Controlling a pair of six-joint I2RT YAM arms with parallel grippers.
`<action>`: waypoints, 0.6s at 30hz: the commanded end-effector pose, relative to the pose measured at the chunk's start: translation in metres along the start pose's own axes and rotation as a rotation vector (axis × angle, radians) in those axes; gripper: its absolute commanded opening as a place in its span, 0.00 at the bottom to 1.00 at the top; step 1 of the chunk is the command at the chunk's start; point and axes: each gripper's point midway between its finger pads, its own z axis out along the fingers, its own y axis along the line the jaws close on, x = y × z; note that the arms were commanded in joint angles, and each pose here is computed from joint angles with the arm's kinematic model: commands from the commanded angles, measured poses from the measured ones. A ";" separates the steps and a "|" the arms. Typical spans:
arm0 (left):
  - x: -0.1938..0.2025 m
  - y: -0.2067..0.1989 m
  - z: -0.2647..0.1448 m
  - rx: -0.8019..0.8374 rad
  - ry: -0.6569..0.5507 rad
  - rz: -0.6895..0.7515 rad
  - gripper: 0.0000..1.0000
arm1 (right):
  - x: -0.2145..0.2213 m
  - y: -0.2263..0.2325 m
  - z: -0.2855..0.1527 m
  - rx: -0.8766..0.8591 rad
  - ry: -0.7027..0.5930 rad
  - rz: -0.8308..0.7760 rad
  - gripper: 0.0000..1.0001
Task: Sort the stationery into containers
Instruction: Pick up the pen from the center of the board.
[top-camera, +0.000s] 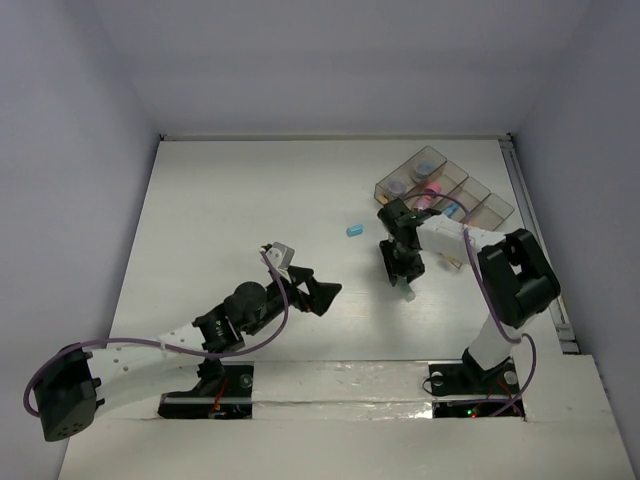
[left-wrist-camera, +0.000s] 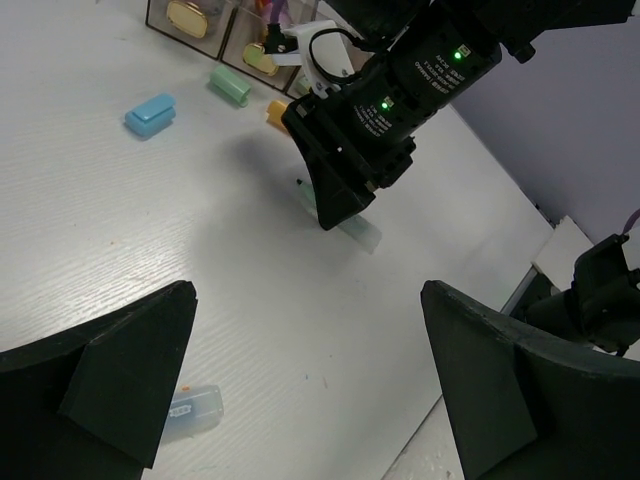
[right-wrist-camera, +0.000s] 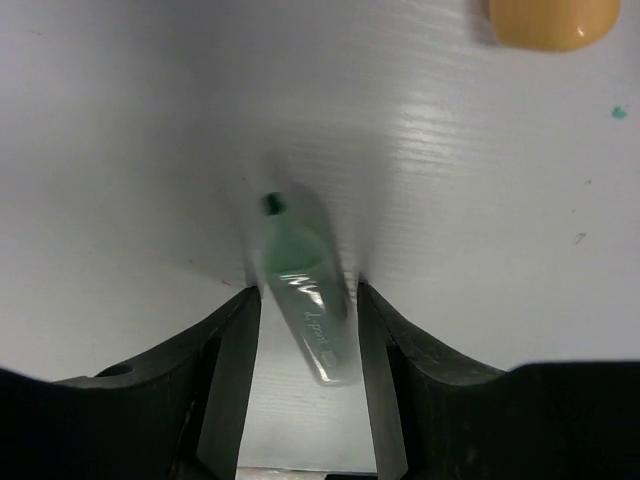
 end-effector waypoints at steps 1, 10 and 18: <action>-0.022 -0.010 0.002 0.020 -0.060 -0.001 0.94 | -0.021 0.007 -0.003 -0.016 -0.054 -0.030 0.49; -0.011 -0.016 0.008 0.055 -0.018 -0.001 0.82 | -0.029 0.011 0.004 -0.030 -0.080 -0.047 0.14; 0.000 -0.034 0.022 0.125 0.046 -0.048 0.78 | -0.078 0.049 -0.086 -0.243 -0.439 0.020 0.06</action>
